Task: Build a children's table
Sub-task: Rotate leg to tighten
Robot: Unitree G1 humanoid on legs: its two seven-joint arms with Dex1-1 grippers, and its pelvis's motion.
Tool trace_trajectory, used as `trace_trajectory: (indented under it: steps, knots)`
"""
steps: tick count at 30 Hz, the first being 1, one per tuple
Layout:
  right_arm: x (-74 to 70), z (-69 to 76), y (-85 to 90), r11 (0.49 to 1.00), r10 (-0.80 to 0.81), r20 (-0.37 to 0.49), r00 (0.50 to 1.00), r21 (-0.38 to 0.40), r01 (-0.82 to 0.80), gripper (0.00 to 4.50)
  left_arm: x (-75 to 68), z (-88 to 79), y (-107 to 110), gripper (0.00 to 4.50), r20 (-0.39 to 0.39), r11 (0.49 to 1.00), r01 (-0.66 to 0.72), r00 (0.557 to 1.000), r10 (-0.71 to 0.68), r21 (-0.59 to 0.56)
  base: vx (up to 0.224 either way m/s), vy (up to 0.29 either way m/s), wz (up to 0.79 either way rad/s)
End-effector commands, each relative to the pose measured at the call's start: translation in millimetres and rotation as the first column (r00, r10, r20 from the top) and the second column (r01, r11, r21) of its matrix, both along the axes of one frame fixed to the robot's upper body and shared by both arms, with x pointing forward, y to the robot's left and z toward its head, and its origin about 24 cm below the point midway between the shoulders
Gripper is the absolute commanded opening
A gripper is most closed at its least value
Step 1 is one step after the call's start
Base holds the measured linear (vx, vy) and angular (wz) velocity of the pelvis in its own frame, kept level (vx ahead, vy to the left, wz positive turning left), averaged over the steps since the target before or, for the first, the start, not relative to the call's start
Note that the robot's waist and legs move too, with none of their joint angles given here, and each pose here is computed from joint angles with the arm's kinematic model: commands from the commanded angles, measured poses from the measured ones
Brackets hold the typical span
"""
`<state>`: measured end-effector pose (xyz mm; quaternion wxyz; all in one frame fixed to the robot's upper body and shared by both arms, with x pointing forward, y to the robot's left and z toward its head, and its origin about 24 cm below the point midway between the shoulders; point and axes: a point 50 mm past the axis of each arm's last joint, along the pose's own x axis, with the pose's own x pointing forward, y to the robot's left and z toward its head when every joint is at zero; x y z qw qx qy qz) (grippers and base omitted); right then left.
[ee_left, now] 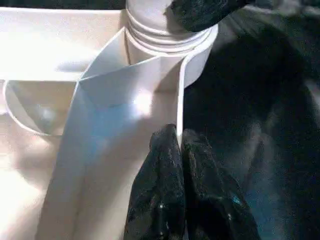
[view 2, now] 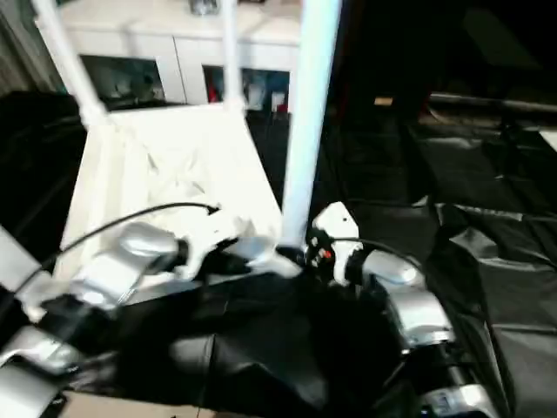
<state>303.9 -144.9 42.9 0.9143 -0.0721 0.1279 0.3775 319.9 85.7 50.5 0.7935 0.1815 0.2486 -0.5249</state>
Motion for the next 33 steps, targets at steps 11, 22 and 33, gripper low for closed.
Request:
trace_trajectory:
  steps: [11, 22, 33]
  knots:
    - [18.7, -29.8, 41.0, 0.886, -0.463, -0.079, 0.883, -0.069, 0.459, 2.02, 23.5, -20.7, -32.0, 0.00, 0.099, 0.939, -0.340, 0.937, 0.334, 0.045, 0.000, 0.000, 0.00]
    - [17.5, 0.6, 34.4, 0.957, -0.271, 0.029, 0.962, 0.115, 0.266, 3.05, 20.0, -14.9, -27.4, 0.00, 0.079, 0.983, -0.180, 0.981, 0.176, 0.043, 0.000, 0.000, 0.00]
    - [-10.1, 19.1, -19.2, 0.980, 0.195, 0.027, 0.980, -0.042, -0.194, 3.31, -5.1, -6.0, -3.8, 0.00, -0.043, 0.994, 0.111, 0.993, -0.110, 0.019, 0.000, 0.000, 0.00]
